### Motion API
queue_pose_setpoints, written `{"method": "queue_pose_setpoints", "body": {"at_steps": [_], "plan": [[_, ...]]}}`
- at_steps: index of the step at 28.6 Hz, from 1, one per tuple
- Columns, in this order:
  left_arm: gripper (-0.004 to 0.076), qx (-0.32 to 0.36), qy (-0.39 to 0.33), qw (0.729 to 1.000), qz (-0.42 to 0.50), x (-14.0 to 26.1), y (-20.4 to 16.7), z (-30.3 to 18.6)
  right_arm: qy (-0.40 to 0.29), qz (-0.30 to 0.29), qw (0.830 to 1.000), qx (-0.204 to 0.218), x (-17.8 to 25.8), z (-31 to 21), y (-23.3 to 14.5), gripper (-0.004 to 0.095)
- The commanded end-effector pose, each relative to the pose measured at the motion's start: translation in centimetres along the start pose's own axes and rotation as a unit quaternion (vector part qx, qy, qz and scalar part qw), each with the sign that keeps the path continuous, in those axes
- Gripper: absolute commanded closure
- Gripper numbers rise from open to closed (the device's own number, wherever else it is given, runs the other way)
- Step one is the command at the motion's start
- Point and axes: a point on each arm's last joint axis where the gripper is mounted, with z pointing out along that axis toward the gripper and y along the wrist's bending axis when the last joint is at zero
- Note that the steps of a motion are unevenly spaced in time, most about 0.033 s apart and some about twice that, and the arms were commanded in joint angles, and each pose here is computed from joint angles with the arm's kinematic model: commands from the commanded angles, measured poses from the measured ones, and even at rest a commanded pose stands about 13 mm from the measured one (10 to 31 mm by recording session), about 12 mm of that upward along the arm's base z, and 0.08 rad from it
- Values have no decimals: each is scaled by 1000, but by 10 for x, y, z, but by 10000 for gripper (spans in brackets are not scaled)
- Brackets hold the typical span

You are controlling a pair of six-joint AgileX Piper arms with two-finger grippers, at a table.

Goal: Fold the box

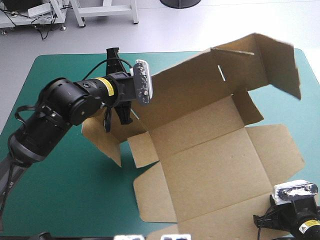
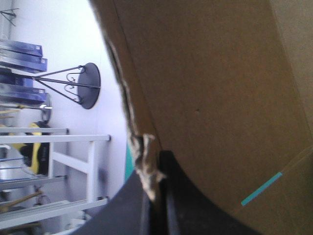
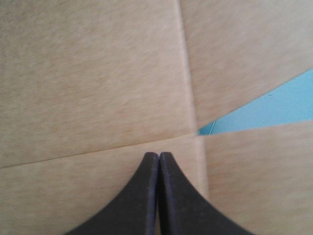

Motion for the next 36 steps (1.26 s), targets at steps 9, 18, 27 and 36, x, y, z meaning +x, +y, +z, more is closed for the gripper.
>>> {"method": "queue_pose_setpoints", "body": {"at_steps": [9,18,27,36], "plan": [[734,-131,-36,988,77,-39,-3,-27,-87,-11,996,12,-29,-32,1,913],[734,-143,35,985,91,-17,-37,16,-120,-1,993,13,-42,-63,4,913],[734,-185,48,976,108,16,-77,39,-135,17,991,12,-47,-79,6,913],[734,-229,52,965,119,66,-121,28,-174,46,983,-27,-102,-89,5,913]]}}
